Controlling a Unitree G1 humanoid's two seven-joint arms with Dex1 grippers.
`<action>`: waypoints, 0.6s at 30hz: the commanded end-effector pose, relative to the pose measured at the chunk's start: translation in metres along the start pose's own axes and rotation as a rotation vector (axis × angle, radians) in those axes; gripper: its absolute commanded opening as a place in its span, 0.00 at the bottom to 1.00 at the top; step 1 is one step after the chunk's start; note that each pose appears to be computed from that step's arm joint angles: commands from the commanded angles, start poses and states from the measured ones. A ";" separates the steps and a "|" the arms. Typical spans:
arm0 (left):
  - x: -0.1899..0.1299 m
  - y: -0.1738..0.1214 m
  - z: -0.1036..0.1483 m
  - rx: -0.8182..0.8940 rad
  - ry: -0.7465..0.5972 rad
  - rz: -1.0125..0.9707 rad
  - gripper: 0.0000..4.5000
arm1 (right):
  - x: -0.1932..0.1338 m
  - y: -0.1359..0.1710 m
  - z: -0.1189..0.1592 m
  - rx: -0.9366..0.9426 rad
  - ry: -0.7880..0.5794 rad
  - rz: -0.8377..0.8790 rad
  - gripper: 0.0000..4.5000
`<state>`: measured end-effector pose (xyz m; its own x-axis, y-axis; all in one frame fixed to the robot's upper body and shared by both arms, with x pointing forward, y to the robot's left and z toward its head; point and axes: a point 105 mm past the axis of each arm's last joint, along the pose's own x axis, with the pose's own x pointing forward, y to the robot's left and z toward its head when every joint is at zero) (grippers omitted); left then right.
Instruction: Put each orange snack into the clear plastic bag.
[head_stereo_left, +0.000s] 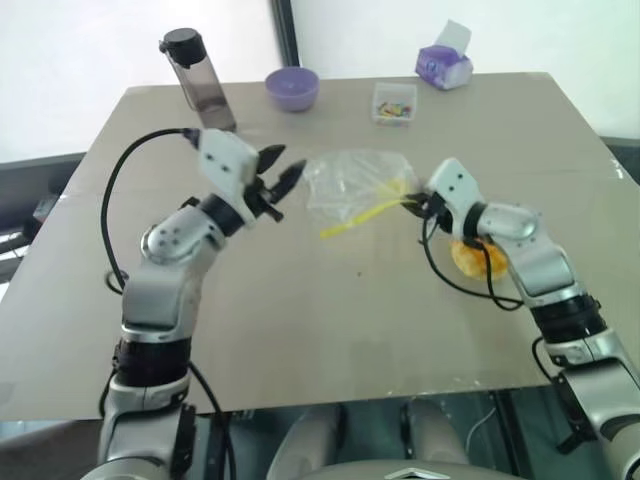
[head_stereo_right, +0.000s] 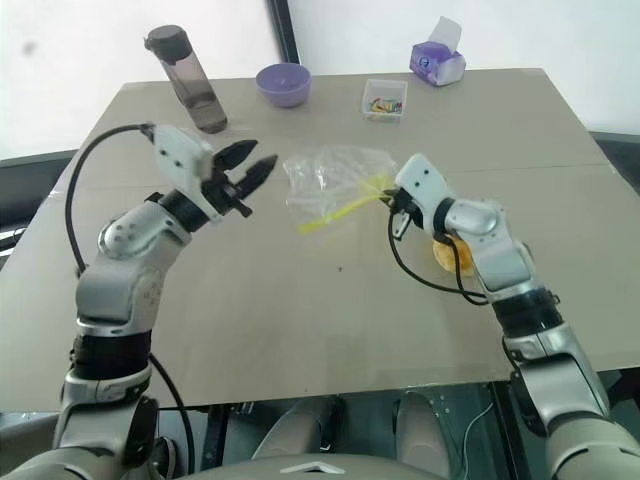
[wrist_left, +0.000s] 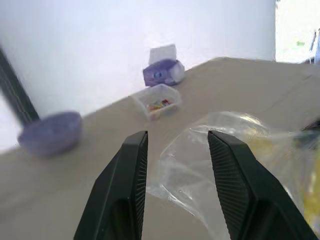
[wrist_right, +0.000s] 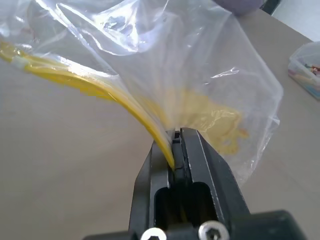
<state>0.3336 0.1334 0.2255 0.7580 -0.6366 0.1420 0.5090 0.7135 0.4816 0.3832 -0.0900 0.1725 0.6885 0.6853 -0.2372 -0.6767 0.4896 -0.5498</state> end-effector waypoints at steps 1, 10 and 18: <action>0.000 -0.027 0.002 0.196 -0.016 -0.079 0.44 | 0.005 -0.008 0.007 0.002 -0.004 0.000 0.00; -0.007 -0.053 -0.034 0.685 0.039 -0.180 0.44 | 0.010 -0.021 0.027 0.014 -0.041 0.022 0.00; -0.002 -0.037 -0.029 0.828 -0.001 -0.092 0.44 | 0.011 -0.015 0.032 0.023 -0.051 0.053 0.00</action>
<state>0.3269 0.1171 0.1653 0.7398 -0.6729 0.0057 0.1799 0.2059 0.9619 0.3964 -0.0779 0.1859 0.6474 0.7121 -0.2716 -0.7276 0.4715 -0.4982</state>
